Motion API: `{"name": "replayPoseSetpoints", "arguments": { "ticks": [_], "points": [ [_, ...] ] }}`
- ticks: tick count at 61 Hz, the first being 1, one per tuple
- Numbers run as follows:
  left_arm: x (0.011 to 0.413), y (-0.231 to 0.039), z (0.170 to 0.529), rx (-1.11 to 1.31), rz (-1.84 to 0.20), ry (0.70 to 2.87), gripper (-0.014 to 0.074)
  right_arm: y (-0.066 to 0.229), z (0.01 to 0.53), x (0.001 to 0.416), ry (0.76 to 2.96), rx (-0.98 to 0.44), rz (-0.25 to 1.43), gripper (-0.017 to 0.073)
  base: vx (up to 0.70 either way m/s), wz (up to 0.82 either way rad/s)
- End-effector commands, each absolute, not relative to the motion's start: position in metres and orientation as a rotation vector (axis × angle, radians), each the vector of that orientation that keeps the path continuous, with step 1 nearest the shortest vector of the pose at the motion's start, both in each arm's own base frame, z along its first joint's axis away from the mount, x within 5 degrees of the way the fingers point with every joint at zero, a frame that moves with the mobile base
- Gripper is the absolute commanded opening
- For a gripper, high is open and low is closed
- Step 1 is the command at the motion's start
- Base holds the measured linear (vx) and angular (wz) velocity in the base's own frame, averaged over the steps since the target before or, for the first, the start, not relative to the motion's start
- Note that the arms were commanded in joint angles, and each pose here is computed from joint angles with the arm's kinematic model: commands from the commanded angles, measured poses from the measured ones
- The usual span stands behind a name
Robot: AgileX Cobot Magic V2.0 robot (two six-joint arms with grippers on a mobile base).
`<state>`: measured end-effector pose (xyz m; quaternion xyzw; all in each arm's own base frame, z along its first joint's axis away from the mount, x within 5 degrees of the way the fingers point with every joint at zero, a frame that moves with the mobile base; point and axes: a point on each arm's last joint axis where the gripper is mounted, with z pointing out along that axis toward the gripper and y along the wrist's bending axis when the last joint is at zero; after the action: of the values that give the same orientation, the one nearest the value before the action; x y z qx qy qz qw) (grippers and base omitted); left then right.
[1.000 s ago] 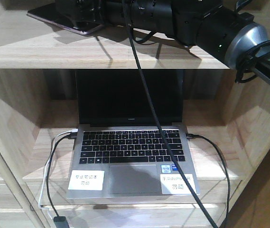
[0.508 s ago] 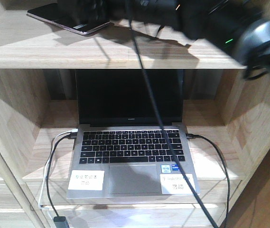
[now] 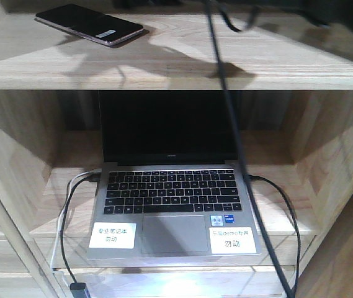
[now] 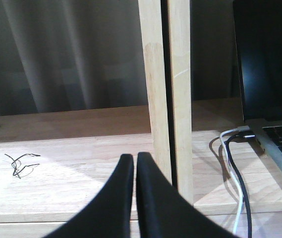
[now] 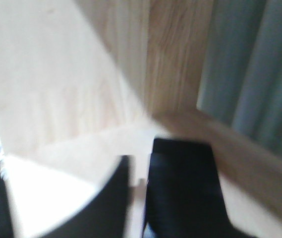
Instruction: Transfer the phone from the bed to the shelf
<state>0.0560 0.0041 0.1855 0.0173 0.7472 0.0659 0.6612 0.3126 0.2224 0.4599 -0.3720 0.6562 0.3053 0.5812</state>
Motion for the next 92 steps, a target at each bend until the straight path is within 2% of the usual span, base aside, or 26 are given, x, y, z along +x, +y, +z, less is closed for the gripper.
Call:
{"name": "replayPoseSetpoints", "arguments": {
  "ticks": [1, 22, 54, 72, 92],
  "points": [
    [0.055, 0.004, 0.200, 0.026, 0.143, 1.584, 0.0001, 0.201, 0.488, 0.284, 1.454, -0.788, 0.679, -0.0010, 0.00, 0.00],
    [0.055, 0.004, 0.200, 0.026, 0.143, 1.584, 0.0001, 0.143, 0.475, 0.210, 1.426, -0.621, 0.555, -0.0007, 0.00, 0.00],
    [0.055, 0.004, 0.200, 0.026, 0.143, 1.584, 0.0001, 0.069, 0.394, 0.095, 1.398, -0.508, 0.513, -0.0007, 0.00, 0.00],
    [0.055, 0.004, 0.200, 0.026, 0.143, 1.584, 0.0001, 0.049, 0.349, 0.059, 1.366, -0.500, 0.515, -0.0007, 0.00, 0.00],
    [0.055, 0.004, 0.200, 0.026, 0.143, 1.584, 0.0001, 0.047, 0.332, 0.055, 1.384, -0.486, 0.540, -0.0007, 0.00, 0.00]
  ]
}}
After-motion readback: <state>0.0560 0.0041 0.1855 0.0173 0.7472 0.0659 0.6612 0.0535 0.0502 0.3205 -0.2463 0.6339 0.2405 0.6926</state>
